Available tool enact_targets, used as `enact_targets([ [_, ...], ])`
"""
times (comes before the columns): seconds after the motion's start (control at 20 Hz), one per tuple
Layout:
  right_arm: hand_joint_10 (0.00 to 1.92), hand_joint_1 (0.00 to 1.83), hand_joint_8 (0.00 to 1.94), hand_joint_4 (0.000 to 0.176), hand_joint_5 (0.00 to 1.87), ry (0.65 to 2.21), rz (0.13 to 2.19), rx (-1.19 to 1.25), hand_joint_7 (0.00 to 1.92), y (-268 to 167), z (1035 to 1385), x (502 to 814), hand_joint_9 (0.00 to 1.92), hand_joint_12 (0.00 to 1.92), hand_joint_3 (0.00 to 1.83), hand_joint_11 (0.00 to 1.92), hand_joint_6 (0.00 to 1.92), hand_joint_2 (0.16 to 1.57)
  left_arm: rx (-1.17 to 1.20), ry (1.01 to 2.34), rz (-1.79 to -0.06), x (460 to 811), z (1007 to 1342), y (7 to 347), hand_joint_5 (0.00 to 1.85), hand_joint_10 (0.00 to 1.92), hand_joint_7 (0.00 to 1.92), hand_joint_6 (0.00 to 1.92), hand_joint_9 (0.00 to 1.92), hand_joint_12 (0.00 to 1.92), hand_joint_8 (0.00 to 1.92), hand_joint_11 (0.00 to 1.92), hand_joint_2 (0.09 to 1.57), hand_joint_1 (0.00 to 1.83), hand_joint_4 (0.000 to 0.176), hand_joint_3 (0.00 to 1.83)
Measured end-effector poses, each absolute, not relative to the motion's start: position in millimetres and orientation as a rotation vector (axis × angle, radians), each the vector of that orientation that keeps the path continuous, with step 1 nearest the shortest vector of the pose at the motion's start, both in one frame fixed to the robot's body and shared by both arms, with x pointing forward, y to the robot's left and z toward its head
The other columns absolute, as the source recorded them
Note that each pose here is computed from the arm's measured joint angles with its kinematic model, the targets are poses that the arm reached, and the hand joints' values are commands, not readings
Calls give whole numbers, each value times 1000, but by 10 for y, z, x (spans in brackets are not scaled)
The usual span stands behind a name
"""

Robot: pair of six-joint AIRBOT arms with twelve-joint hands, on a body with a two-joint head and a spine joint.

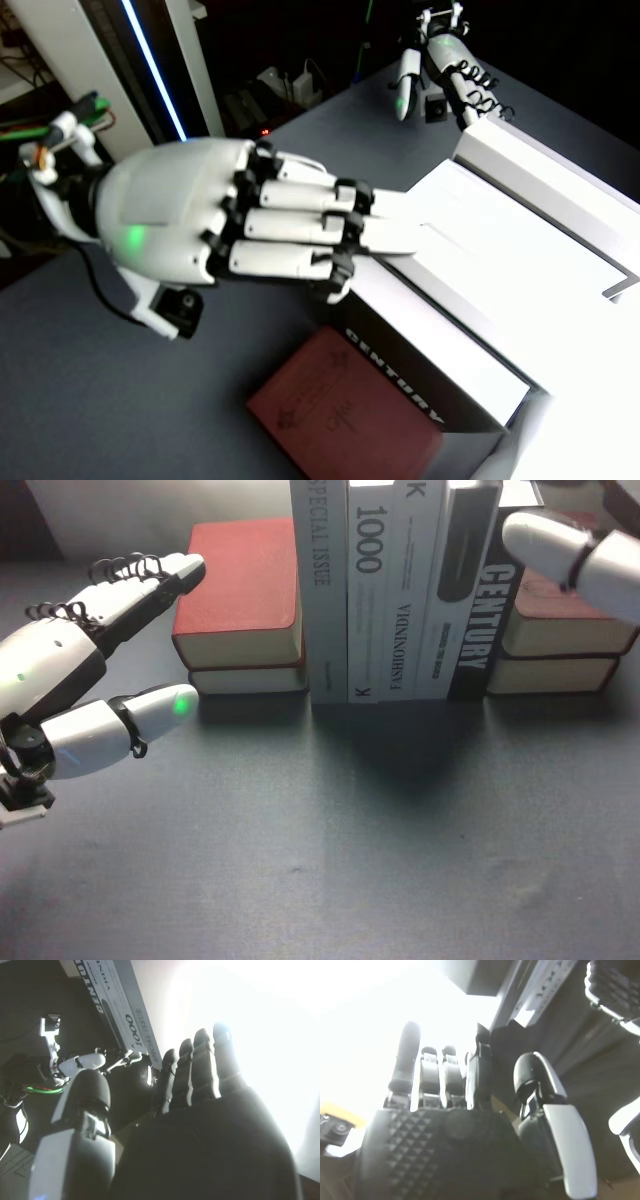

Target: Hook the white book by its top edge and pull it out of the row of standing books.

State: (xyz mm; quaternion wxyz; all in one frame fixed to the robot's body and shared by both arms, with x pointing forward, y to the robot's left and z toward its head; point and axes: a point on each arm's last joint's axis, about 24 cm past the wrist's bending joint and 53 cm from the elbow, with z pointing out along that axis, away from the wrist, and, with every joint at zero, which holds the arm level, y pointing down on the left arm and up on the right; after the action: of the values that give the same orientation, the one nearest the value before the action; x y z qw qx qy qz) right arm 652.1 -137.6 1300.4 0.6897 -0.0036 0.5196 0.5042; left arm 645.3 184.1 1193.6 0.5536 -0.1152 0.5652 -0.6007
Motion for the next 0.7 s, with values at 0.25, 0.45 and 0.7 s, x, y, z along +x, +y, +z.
enact_targets([
  [0.25,0,186,1,0,464,1170,1241,-17,122,-1357,12820,6220,0,1917,3,0,703,1489,-287,1321,-1419,6434,11934,1890,0,0,0,0,0,0,0,0,1394,284,5,0],
  [0.45,0,26,13,0,413,1211,1328,-14,105,-1300,12606,6006,0,18,2,0,625,1514,-301,1311,-1408,6428,11958,1956,0,0,0,0,0,0,0,0,1403,286,3,4],
  [0.7,33,250,15,0,484,1387,1397,18,221,-1262,12071,5727,76,373,0,0,521,1487,-309,1277,-1412,6422,12023,1992,0,0,0,0,0,0,0,0,1407,183,0,4],
])
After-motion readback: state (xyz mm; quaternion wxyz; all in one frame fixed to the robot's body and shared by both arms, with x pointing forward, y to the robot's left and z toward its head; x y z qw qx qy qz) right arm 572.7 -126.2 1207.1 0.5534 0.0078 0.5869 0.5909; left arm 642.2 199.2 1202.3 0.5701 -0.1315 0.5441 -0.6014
